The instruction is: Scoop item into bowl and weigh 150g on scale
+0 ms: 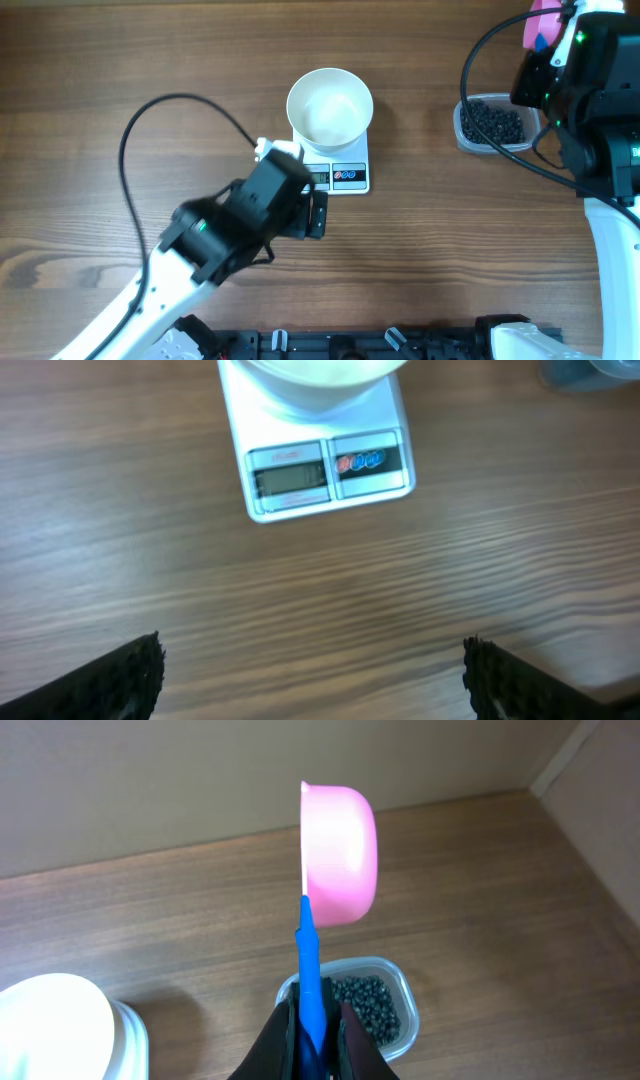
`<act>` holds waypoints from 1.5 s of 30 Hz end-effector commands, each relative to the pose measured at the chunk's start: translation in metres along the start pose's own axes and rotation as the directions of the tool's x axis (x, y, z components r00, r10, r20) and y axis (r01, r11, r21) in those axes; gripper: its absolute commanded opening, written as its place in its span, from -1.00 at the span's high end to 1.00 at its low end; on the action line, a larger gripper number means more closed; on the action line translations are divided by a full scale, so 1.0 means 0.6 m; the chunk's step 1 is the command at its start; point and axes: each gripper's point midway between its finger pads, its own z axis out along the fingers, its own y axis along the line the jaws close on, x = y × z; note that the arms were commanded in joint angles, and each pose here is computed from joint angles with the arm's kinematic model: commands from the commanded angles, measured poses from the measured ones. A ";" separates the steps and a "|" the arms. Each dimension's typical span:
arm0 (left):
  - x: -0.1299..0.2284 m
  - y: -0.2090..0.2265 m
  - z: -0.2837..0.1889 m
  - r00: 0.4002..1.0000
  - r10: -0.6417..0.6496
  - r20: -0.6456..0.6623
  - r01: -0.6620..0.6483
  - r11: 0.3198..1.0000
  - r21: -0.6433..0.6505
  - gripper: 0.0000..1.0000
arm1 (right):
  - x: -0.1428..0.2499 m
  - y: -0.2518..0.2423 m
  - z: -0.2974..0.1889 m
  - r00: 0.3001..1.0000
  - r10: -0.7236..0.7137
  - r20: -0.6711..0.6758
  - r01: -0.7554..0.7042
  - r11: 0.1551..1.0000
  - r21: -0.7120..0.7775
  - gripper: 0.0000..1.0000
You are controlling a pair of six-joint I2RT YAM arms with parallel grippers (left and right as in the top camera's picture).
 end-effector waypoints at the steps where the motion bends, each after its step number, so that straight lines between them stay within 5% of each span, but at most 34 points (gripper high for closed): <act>1: -0.041 0.009 0.026 1.000 0.019 0.010 -0.017 0.992 -0.128 -1.00 | -0.012 0.004 -0.002 1.000 0.001 0.019 -0.001 1.000 -0.012 0.92; 5: -0.030 -0.022 0.075 0.997 0.021 -0.070 -0.026 0.997 -0.071 -1.00 | -0.005 0.003 -0.002 1.000 -0.003 0.004 0.003 1.000 -0.010 0.92; 12: -0.057 0.035 0.101 0.994 -0.084 -0.068 0.074 0.988 -0.132 -1.00 | 0.000 0.012 -0.002 1.000 -0.005 -0.011 0.004 0.999 -0.042 0.91; 45: -0.024 0.025 0.078 0.989 0.028 -0.147 -0.040 0.996 -0.082 -1.00 | 0.002 0.024 -0.003 1.000 -0.005 -0.018 0.003 0.996 -0.085 0.91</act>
